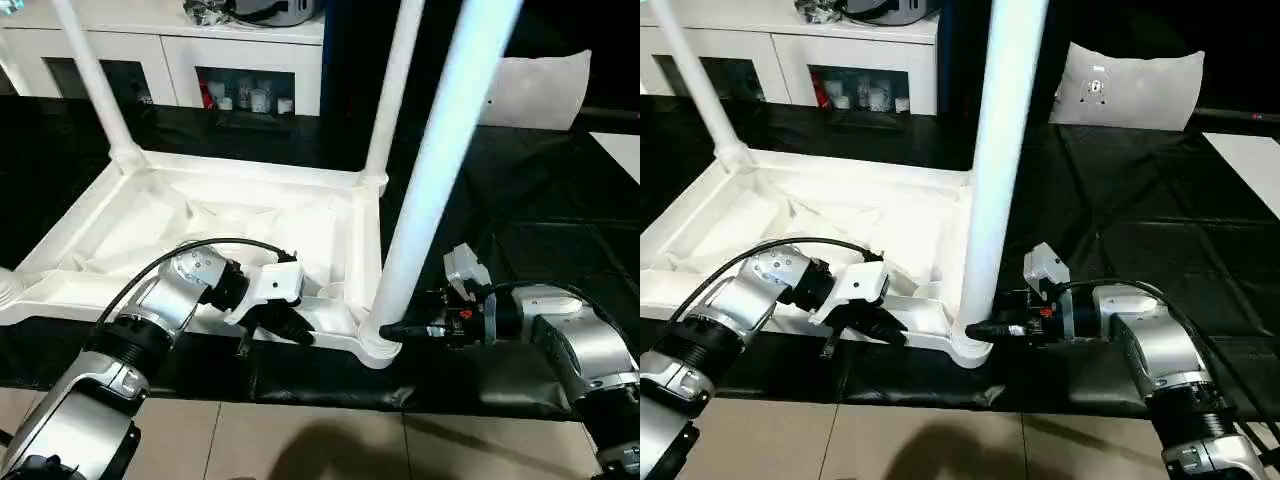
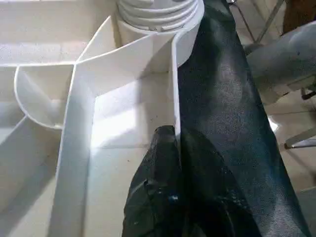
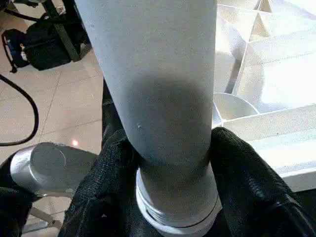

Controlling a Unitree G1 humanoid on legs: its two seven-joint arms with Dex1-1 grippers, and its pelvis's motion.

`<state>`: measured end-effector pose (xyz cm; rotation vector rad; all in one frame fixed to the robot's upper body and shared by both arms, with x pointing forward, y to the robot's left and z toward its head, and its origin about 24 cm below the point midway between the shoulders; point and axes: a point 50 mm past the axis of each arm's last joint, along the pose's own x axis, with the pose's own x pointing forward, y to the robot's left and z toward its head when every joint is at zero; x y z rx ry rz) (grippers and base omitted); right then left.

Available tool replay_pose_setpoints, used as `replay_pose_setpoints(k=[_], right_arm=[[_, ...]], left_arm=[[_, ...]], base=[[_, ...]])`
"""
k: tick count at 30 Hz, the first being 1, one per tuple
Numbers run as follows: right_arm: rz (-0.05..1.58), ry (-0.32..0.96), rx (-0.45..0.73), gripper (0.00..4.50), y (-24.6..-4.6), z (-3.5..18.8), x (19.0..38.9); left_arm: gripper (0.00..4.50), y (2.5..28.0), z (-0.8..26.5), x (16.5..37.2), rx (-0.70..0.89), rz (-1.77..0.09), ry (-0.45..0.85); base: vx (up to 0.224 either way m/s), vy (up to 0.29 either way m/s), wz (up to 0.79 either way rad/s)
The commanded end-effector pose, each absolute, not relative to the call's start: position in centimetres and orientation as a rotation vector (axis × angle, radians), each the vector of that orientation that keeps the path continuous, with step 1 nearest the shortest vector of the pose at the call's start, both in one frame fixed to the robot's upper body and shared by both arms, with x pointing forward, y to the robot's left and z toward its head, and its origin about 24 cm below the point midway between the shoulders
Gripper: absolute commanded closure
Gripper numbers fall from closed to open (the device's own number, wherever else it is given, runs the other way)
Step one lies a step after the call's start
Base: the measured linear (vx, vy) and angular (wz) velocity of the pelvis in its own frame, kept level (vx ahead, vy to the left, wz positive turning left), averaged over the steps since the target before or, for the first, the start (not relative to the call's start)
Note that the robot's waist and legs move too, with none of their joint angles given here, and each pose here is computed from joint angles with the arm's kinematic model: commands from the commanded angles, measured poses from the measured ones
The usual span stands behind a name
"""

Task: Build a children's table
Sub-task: Rotate leg to tighten

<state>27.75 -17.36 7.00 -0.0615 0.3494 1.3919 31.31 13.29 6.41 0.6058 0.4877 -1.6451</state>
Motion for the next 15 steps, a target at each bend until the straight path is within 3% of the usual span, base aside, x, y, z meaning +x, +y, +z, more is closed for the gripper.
replay_pose_setpoints(k=[1,15], right_arm=[[1.392,0.316,-0.013,2.58,-16.3,7.3,27.5],[0.828,0.367,-0.017,2.59,-12.2,6.2,30.6]], left_arm=[[4.50,12.3,6.7,31.8,0.597,-1.617,0.487],[4.50,8.4,8.2,35.1,0.374,-1.162,0.397]], base=[[0.000,0.000,0.00],[0.000,0.000,0.00]])
